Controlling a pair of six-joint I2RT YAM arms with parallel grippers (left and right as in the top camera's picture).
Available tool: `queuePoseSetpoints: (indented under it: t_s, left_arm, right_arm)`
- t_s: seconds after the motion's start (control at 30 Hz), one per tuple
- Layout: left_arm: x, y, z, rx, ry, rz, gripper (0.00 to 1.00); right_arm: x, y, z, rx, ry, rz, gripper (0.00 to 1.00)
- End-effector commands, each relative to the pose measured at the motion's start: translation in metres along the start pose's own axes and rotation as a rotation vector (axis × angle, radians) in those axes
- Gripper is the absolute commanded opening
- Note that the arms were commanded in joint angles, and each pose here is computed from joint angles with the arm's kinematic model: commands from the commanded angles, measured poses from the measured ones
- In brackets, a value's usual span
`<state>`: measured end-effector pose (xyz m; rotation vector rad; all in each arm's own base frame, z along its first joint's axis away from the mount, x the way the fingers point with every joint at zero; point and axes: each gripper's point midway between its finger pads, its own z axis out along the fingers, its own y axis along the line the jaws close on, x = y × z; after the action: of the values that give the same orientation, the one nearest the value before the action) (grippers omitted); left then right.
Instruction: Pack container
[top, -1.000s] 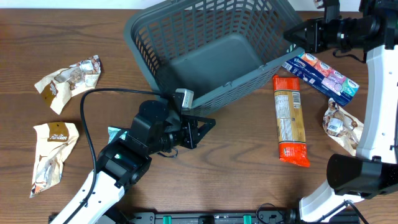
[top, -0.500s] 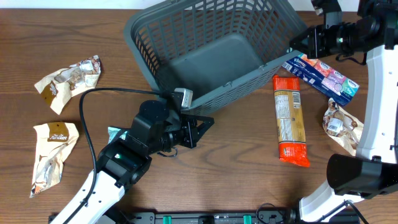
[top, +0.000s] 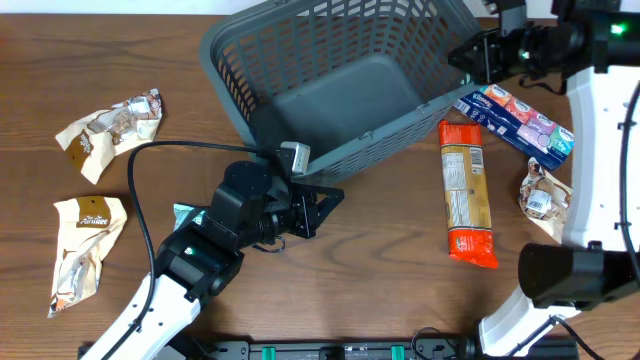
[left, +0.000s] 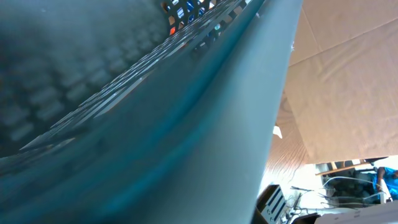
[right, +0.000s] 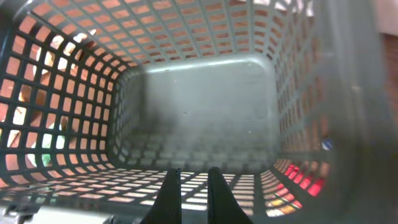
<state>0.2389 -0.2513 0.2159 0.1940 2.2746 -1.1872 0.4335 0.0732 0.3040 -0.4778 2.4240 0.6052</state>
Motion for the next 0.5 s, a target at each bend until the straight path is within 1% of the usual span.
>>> queuePoseSetpoints:
  t_s: [0.0,0.23,0.47]
  left_arm:
    - [-0.002,0.001,0.0,-0.012,-0.004,0.017,0.06]
    - [-0.002,0.001,0.0,-0.011,-0.005,0.018,0.06]
    - [-0.002,0.001,0.0,-0.012,-0.005,0.018,0.06]
  right_arm:
    - [0.007,-0.002,0.02,-0.017,0.048,0.0,0.01]
    - [0.02,-0.011,0.037,-0.027,0.11,0.019,0.01]
    - [0.024,-0.014,0.044,-0.033,0.133,0.033,0.01]
